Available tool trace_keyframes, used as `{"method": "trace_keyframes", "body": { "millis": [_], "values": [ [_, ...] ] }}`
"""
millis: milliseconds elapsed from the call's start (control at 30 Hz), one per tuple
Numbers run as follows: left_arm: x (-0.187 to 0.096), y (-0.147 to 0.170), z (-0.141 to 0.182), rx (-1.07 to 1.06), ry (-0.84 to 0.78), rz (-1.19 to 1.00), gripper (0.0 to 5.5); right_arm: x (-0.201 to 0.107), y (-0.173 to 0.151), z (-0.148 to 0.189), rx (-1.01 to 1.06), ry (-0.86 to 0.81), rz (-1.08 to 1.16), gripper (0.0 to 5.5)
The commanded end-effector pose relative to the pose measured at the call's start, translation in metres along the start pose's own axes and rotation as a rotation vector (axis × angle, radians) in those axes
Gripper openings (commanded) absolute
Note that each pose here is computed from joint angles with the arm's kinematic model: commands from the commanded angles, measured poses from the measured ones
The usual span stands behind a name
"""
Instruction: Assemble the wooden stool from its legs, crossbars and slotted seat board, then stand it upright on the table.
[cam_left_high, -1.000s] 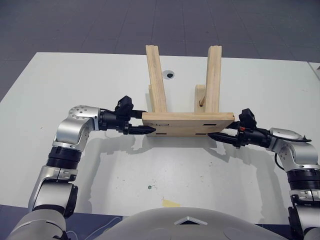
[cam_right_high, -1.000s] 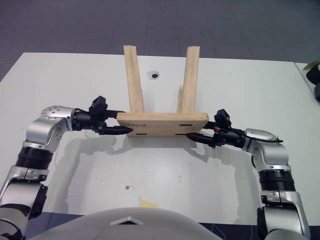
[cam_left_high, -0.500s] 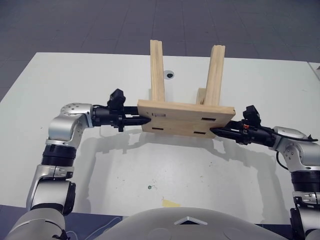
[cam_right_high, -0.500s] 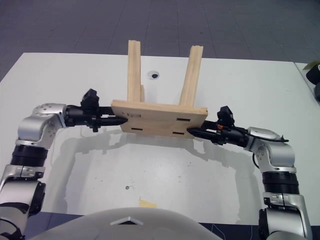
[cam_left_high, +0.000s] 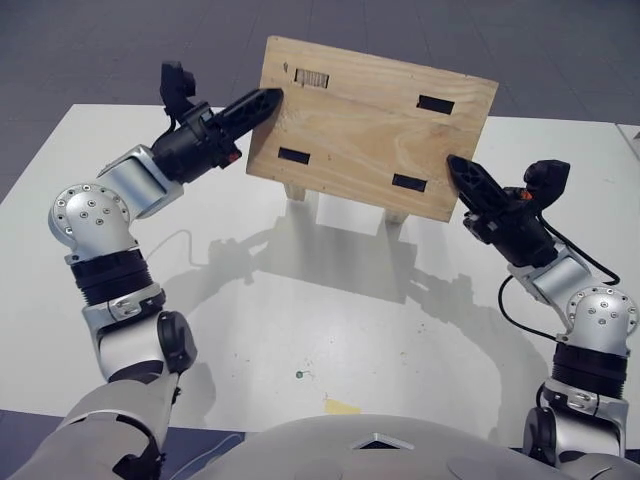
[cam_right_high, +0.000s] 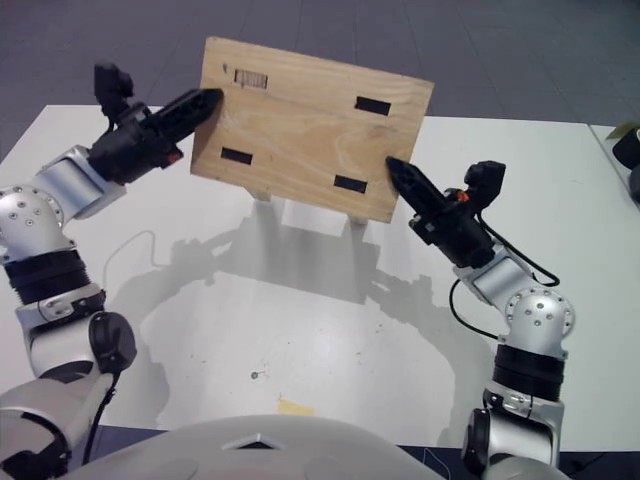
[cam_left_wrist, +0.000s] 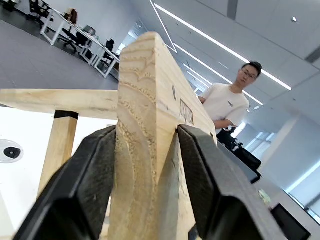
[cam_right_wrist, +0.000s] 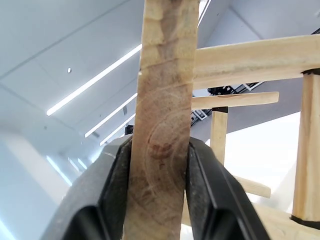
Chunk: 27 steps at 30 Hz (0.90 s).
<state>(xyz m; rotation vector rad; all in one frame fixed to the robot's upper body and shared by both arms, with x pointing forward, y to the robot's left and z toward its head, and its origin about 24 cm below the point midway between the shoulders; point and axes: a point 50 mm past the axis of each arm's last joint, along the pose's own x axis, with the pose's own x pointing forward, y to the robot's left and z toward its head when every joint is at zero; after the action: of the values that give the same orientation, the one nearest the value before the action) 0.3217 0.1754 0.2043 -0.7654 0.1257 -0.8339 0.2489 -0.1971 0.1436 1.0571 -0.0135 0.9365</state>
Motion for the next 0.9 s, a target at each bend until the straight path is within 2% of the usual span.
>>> {"method": "trace_keyframes", "body": {
  "millis": [33,200,400,633,767,900],
  "values": [
    [0.033,-0.014,0.021,-0.038,-0.081,0.169,1.93,0.045,0.036,0.034,-0.086,-0.193,0.135,1.43],
    [0.042,-0.004,0.032,-0.154,-0.184,0.333,1.05,0.058,0.027,0.045,-0.084,-0.303,-0.005,1.35],
    [0.048,-0.002,0.044,-0.192,-0.248,0.388,0.04,0.064,0.017,0.041,-0.054,-0.332,-0.087,1.35],
    [0.041,0.018,0.035,-0.155,-0.235,0.503,0.0,0.058,0.004,0.03,0.067,-0.433,-0.354,1.35],
    [0.042,0.022,0.017,-0.144,-0.199,0.52,0.0,0.049,0.0,0.043,0.163,-0.631,-0.549,1.35],
    [0.04,0.015,0.012,-0.121,-0.202,0.487,0.0,0.051,-0.001,0.032,0.176,-0.598,-0.612,1.36]
  ]
}}
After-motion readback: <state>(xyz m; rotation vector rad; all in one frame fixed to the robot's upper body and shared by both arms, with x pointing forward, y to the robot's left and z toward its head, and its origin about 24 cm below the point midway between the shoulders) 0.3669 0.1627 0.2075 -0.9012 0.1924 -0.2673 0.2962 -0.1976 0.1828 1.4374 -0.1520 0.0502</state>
